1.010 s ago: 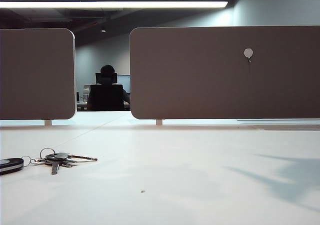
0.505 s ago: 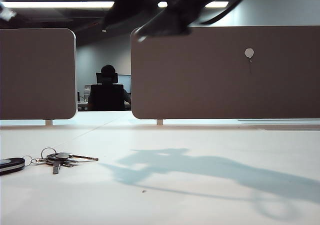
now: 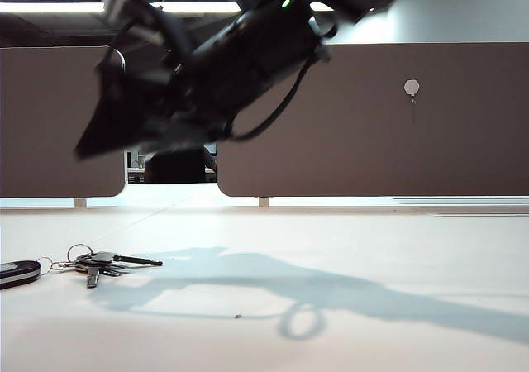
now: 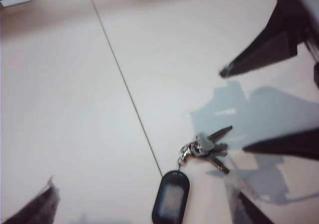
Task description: Hang the bunch of keys on the hook.
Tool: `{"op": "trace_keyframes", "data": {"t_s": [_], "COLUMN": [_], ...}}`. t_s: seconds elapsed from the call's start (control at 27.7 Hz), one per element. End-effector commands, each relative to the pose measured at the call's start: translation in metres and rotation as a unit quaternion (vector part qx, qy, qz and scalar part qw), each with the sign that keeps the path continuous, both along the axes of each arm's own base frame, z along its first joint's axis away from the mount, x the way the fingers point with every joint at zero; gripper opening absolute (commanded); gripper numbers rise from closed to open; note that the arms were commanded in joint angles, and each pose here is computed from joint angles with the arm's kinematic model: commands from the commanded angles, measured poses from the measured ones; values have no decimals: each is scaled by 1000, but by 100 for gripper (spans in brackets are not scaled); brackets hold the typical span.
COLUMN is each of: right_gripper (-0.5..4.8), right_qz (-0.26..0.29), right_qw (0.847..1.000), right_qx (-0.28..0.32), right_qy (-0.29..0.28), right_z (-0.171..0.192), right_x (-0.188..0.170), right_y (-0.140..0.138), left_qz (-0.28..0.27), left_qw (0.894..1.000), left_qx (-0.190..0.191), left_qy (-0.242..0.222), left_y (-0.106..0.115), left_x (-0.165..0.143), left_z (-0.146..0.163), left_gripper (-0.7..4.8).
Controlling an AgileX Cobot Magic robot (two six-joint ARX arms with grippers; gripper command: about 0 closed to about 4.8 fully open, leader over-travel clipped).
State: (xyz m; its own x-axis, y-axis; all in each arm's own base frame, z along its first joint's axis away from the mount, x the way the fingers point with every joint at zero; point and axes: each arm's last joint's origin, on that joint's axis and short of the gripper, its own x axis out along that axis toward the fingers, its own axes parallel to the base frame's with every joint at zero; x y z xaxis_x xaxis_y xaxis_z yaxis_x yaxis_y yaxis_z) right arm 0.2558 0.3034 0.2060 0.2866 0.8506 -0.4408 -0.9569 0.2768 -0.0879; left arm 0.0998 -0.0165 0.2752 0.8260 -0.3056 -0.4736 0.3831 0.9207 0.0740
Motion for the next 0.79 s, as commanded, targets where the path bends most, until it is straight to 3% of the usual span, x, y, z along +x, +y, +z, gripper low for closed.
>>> {"op": "trace_keyframes", "data": {"t_s": [0.04,0.54,0.79], "right_gripper": [419,418,409], "right_qz": [22,7,-16], "right_qw": [1000,999,998], "right_qx": [-9,-26,-57], "right_qy": [-4,-22,-15], "right_z": [-14,-45,-55], "right_x": [-7,11,12], "right_y": [14,46,46], "left_qz": [-1,0,0], "left_qw": [1000,999,999], "left_qx": [3,7,7], "left_qy": [16,50,53], "left_y": [0,1,1], "left_x": [-2,-5,-6], "left_z": [-2,-8,-8], "left_gripper": [479,479,479]}}
